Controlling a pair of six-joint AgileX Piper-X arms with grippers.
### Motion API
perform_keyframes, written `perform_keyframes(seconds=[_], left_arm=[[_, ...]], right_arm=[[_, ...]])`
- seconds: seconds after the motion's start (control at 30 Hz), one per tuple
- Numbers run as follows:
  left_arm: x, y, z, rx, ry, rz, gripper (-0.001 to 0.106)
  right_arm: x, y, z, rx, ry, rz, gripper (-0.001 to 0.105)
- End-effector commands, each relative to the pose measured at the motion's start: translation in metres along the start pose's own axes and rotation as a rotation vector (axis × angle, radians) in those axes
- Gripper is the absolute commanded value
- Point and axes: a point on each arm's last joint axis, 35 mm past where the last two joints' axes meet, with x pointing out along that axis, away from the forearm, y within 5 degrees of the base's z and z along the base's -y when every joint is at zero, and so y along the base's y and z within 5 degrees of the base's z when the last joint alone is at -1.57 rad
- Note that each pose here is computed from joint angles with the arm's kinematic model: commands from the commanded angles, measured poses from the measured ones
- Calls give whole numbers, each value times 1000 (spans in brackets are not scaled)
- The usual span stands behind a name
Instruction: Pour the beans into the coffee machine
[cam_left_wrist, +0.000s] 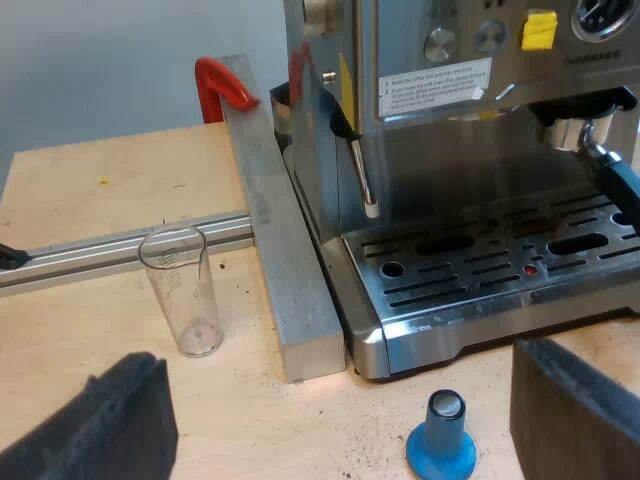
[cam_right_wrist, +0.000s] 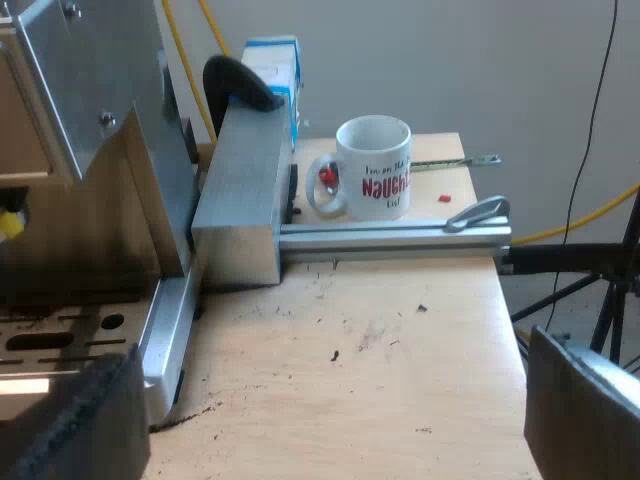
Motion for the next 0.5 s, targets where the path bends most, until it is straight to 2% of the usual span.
perform_keyframes(seconds=[0.03,0.17,0.27,0.5], left_arm=[[11,3,3,-7,-2,16,71],[32,8,-1,-5,-10,15,71],[45,11,-6,-7,-3,16,71],[94,25,-35,-23,77,27,71]], right_arm=[[14,-1,3,-1,-20,-11,78],[26,-1,3,-2,-58,-21,78],[34,0,0,-2,-53,-19,78],[62,6,-25,-1,56,9,78]])
